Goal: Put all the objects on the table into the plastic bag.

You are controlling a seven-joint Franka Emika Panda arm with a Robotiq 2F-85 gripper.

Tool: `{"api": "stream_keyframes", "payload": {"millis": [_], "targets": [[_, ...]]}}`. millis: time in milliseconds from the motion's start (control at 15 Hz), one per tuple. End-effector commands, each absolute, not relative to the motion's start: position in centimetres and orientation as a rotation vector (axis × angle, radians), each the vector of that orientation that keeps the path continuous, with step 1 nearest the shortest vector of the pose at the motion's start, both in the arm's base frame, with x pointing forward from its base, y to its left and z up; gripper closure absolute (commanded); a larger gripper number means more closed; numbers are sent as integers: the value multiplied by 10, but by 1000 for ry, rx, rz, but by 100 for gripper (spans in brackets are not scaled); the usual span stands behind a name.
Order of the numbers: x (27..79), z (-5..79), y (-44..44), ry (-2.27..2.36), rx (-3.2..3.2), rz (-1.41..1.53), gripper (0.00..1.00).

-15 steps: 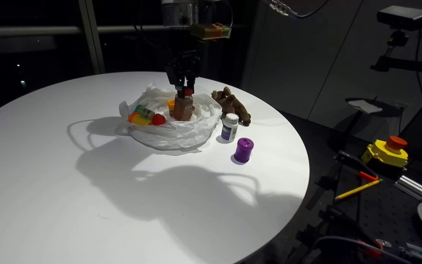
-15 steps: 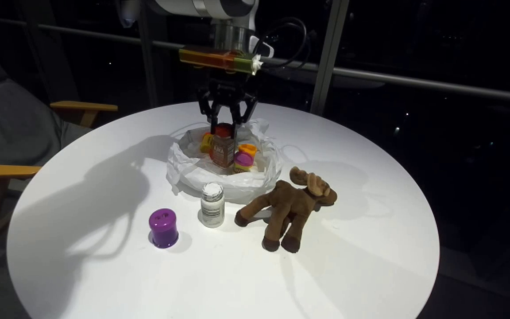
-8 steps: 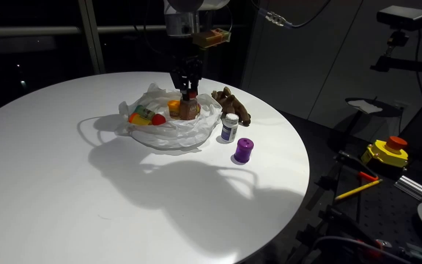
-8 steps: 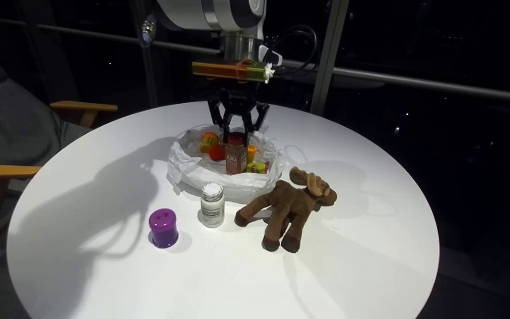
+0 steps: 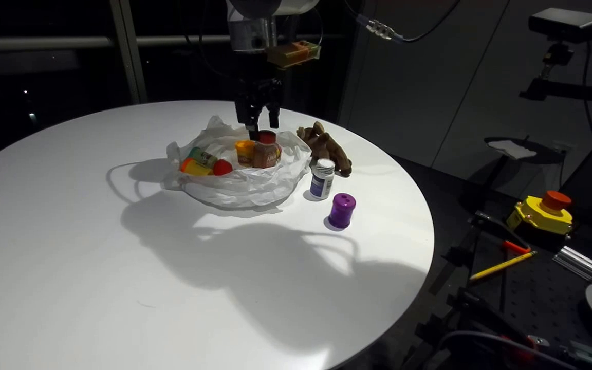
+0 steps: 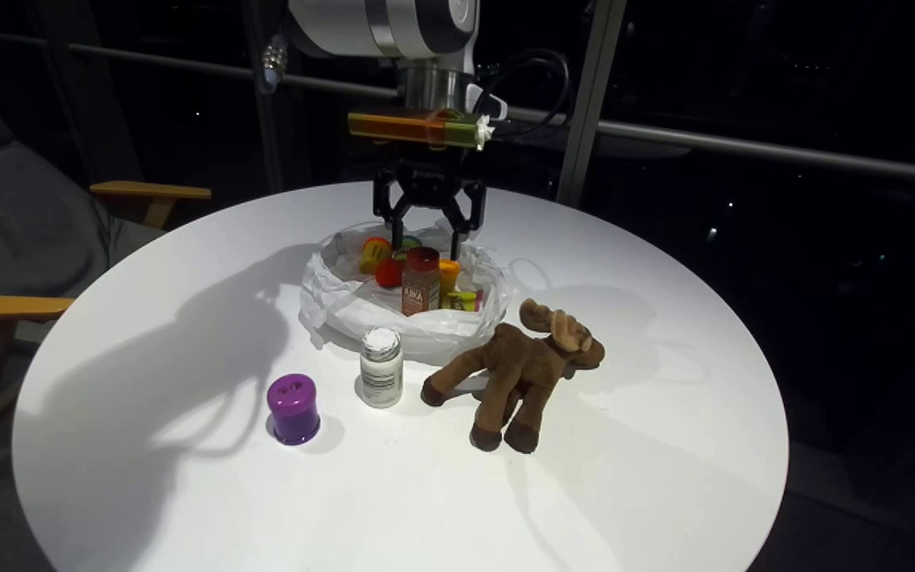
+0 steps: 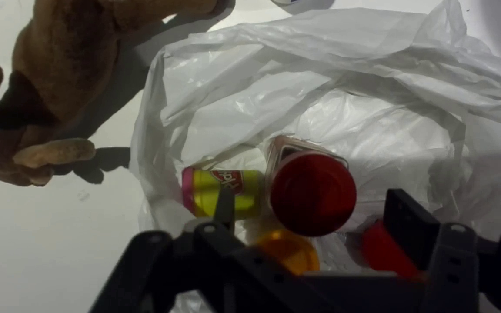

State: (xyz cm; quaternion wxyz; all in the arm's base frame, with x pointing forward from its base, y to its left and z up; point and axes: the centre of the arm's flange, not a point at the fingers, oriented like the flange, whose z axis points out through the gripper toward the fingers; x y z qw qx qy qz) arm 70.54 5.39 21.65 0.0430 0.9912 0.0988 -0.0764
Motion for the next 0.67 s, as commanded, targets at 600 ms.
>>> {"api": "stream_keyframes", "payload": {"millis": [600], "targets": [[600, 320, 91, 180, 3038, 117, 0]]}}
